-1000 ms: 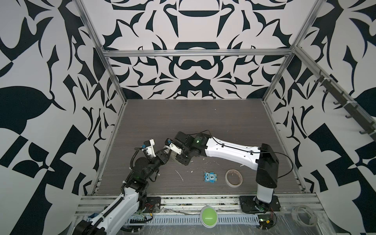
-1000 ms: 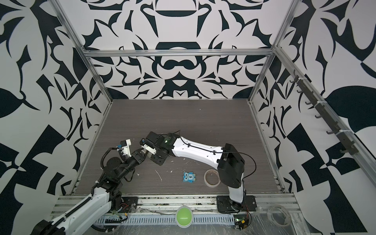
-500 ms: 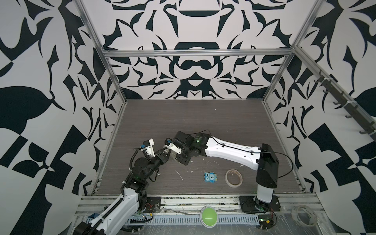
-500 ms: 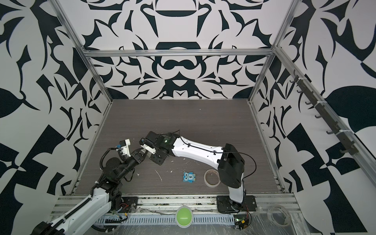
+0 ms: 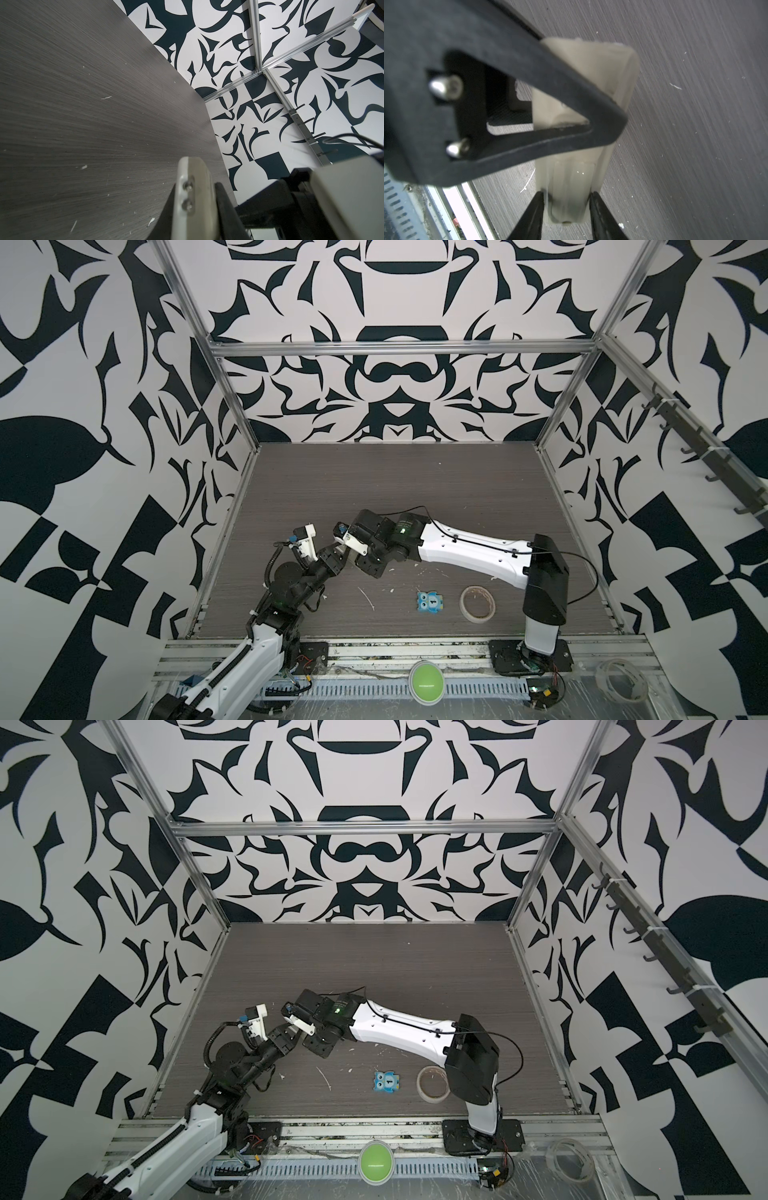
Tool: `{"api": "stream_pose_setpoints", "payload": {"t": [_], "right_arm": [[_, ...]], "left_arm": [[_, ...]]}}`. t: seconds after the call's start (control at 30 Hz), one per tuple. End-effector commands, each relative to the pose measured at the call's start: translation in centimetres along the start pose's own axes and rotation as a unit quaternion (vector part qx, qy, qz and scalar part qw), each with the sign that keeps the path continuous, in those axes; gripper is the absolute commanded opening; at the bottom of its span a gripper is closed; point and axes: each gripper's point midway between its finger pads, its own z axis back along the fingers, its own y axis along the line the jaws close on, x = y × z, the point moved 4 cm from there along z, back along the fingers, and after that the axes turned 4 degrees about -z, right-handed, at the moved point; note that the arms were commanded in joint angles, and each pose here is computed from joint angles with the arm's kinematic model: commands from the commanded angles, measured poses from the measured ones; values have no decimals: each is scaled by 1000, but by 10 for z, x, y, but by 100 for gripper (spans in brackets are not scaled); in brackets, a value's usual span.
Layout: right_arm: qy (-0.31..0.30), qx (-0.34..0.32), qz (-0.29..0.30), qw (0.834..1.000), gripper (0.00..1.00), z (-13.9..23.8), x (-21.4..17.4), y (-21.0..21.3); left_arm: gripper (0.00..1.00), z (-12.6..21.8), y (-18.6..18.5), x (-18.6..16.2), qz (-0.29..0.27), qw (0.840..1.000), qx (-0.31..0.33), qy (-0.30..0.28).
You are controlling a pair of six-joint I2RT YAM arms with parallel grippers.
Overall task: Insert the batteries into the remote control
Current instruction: 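Slide the cover along the remote to close the compartment with the right gripper, then open the right gripper and release the cover, then press the closed cover down with the right gripper finger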
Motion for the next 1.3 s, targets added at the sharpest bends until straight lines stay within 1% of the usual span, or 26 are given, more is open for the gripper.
{"api": "stream_pose_setpoints", "payload": {"t": [0.0, 0.2, 0.3, 0.43, 0.63, 0.73, 0.93, 1.27], "right_arm": [[-46, 7, 3, 999, 43, 16, 21, 6], [-60, 6, 4, 998, 51, 27, 25, 7], [-69, 7, 4, 998, 57, 35, 27, 8], [-83, 9, 1, 997, 60, 50, 29, 9], [-102, 23, -6, 995, 61, 74, 22, 10], [-103, 18, -14, 994, 60, 79, 15, 3], [-87, 18, -45, 995, 59, 71, 1, -16], [-75, 30, -51, 995, 59, 62, -5, -17]], "left_arm": [[0, 5, 3, -9, 4, 1000, -14, 6], [0, 5, 3, -9, 4, 1000, -13, 7], [0, 5, 4, -10, 5, 1000, -13, 8], [0, 5, 2, -10, 4, 1000, -16, 9], [0, 6, 0, -12, 3, 1000, -23, 18], [0, 6, -1, -13, 2, 999, -28, 20], [0, 5, -7, -13, 0, 999, -43, 31], [0, 6, -12, -15, 1, 998, -57, 41]]}}
